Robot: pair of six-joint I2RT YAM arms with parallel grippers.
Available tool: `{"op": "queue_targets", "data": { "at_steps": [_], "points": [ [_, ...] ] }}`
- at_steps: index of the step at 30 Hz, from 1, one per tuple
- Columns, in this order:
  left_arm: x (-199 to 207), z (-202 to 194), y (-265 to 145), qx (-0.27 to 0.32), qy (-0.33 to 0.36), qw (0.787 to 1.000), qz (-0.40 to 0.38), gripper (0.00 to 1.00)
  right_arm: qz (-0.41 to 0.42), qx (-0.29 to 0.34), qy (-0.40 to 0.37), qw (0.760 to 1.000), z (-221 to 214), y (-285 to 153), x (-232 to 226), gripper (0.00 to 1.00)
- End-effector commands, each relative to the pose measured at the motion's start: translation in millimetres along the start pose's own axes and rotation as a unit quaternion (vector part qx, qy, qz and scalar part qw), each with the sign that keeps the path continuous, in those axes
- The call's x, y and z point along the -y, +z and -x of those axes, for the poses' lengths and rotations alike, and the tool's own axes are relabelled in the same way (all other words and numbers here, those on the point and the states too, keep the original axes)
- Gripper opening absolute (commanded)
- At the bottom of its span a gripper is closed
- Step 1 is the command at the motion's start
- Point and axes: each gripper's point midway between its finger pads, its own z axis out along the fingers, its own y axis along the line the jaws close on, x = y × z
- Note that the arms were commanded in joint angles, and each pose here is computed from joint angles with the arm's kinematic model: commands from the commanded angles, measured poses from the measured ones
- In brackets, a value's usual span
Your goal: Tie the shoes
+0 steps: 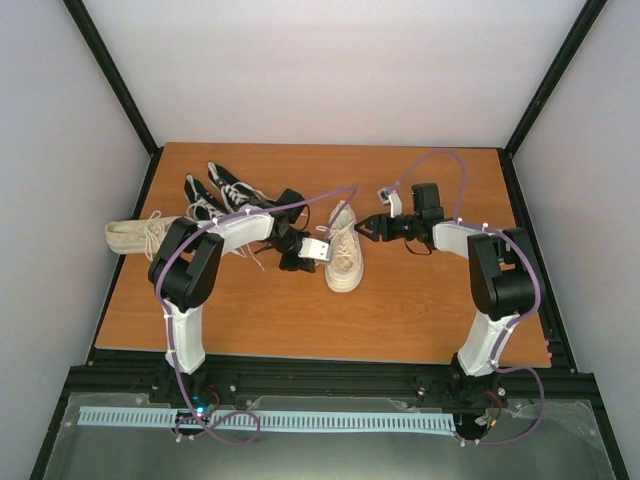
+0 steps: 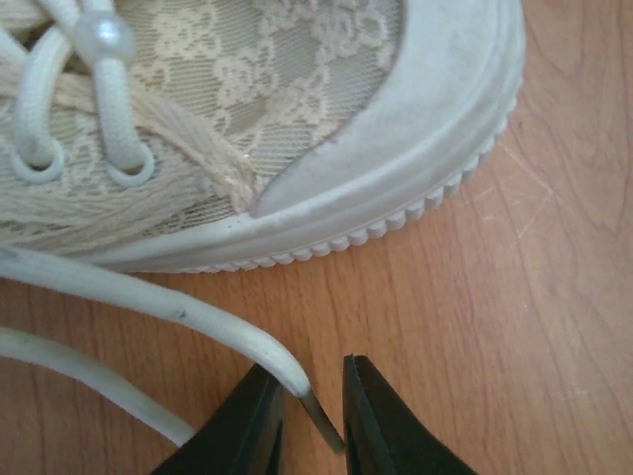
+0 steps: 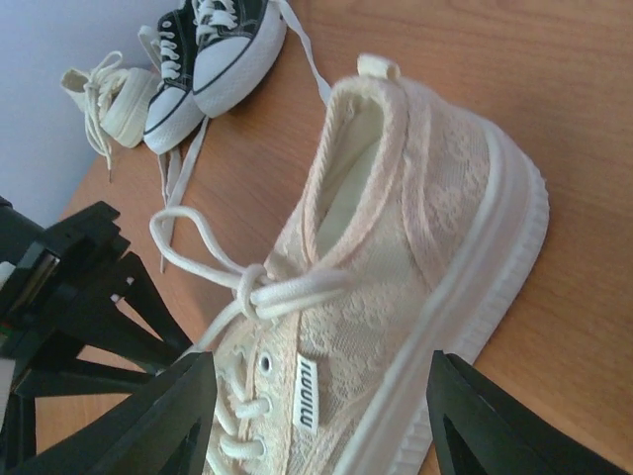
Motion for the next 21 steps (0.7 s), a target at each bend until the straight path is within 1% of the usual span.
{"op": "queue_targets", "data": {
  "at_steps": [1, 4, 7, 8, 9, 11, 12, 14, 17, 21],
  "points": [
    [-2.0, 14.5, -11.3, 0.016, 0.017, 1.000, 0.003, 0.26, 0.031, 0.023, -0.031, 0.999, 23.0, 3.5, -11.8, 0.61],
    [0.6, 14.8, -21.0, 0.022, 0.020, 1.000, -0.004, 0.32, 0.024, 0.025, -0.032, 0.999, 26.7, 7.1, -7.2, 0.61],
    [-7.9, 14.1, -36.0, 0.038, -0.005, 0.999, 0.010, 0.41, 0.017, 0.022, -0.028, 0.999, 29.3, 15.3, -3.2, 0.61],
    [-15.2, 13.1, -40.3, 0.043, -0.023, 0.999, 0.022, 0.48, 0.013, 0.017, -0.035, 0.999, 29.4, 18.7, -3.1, 0.62],
    [-25.2, 13.0, -44.8, 0.049, -0.047, 0.997, 0.037, 0.61, 0.008, 0.013, -0.038, 0.999, 30.1, 20.1, -0.6, 0.62],
    [-46.3, 17.8, -52.1, 0.064, -0.091, 0.992, 0.063, 0.89, 0.018, 0.003, -0.049, 0.999, 28.0, 29.4, -10.0, 0.62],
    [-53.5, 22.0, -54.5, 0.072, -0.103, 0.990, 0.070, 0.98, 0.022, 0.000, -0.051, 0.998, 26.9, 32.3, -12.9, 0.61],
    [-67.0, 31.9, -57.0, 0.087, -0.125, 0.985, 0.083, 1.00, 0.020, -0.001, -0.054, 0.998, 27.6, 33.3, -13.2, 0.58],
    [-91.2, 38.6, -57.3, 0.092, -0.136, 0.979, 0.121, 0.99, 0.012, -0.005, -0.052, 0.999, 24.6, 33.1, -10.8, 0.57],
    [-107.7, 40.5, -52.6, 0.096, -0.136, 0.976, 0.143, 0.93, 0.012, -0.014, -0.052, 0.999, 20.8, 34.0, -9.5, 0.56]
  ]
}}
